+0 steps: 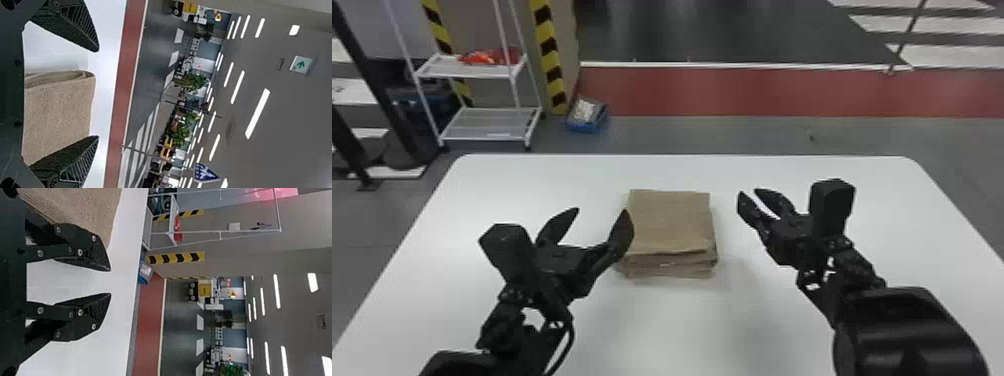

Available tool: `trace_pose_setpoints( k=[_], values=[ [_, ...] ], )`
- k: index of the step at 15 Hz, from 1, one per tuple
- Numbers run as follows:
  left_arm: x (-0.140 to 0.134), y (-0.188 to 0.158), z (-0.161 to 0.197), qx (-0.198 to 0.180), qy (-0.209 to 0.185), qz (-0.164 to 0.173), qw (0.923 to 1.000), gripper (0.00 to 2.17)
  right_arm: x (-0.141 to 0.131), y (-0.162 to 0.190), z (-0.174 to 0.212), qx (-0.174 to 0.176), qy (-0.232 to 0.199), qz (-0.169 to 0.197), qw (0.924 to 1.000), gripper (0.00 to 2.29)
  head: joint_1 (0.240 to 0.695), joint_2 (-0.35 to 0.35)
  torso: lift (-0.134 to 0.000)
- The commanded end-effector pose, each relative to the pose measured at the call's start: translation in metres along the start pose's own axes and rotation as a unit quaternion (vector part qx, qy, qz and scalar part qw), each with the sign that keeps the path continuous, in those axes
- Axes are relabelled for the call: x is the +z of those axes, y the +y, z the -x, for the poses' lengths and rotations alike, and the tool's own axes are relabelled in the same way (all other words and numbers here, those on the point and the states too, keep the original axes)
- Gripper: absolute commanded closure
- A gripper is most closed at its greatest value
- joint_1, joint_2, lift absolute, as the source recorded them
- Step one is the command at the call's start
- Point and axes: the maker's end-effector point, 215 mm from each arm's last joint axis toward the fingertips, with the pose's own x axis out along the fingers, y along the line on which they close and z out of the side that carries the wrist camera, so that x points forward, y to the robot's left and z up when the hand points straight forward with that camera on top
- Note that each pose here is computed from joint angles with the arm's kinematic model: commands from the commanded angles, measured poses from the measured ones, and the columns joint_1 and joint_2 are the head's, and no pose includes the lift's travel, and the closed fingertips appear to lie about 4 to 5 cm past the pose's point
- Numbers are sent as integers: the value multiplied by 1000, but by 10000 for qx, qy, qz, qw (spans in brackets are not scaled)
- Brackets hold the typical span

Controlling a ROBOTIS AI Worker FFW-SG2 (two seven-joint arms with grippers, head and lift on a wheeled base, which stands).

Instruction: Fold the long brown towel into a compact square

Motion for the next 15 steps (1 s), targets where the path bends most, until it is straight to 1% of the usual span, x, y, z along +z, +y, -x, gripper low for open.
trace_pose_setpoints(
  k=[1, 2, 3, 4, 5, 6, 7, 8, 9, 10, 12, 15],
  values=[
    [-8, 27, 3, 201, 315, 15, 9993, 83, 2, -2, 54, -301, -99, 18, 9995, 12, 695, -35, -123],
    [-7, 42, 6, 328, 395, 13, 9987, 83, 0, -3, 74, -457, -175, 32, 9988, 16, 695, -38, -123],
    [-2, 54, 9, 424, 359, 13, 9985, 83, 4, -2, 91, -530, -343, 55, 9980, 16, 695, -38, -123],
    [2, 69, 14, 561, 332, 16, 9979, 83, 11, 2, 111, -533, -628, 77, 9966, 16, 695, -33, -123],
    [10, 81, 19, 700, 224, -29, 9973, 83, 20, 5, 126, -524, -884, 92, 9947, 16, 695, -23, -123],
    [20, 95, 29, 884, 29, -121, 9960, 80, 32, 8, 143, -515, -1197, 130, 9914, 16, 695, -13, -123],
    [32, 103, 42, 1017, -266, -200, 9943, 80, 40, 11, 159, -495, -1464, 160, 9879, 16, 695, 1, -123],
    [35, 107, 55, 1151, -422, -355, 9918, 76, 39, 13, 170, -492, -1567, 52, 9864, 22, 695, 18, -123],
    [35, 110, 67, 1289, -491, -521, 9891, 66, 36, 16, 178, -493, -1622, -21, 9855, 33, 695, 46, -123],
    [31, 112, 81, 1413, -522, -661, 9864, 63, 32, 19, 182, -489, -1623, -62, 9855, 39, 695, 57, -123],
    [27, 124, 101, 1567, -514, -692, 9839, 60, 36, 21, 184, -462, -1684, -29, 9846, 46, 695, 76, -123],
    [33, 125, 119, 1639, -590, -726, 9820, 56, 35, 16, 186, -480, -1652, 21, 9851, 63, 695, 108, -123]
  ],
)
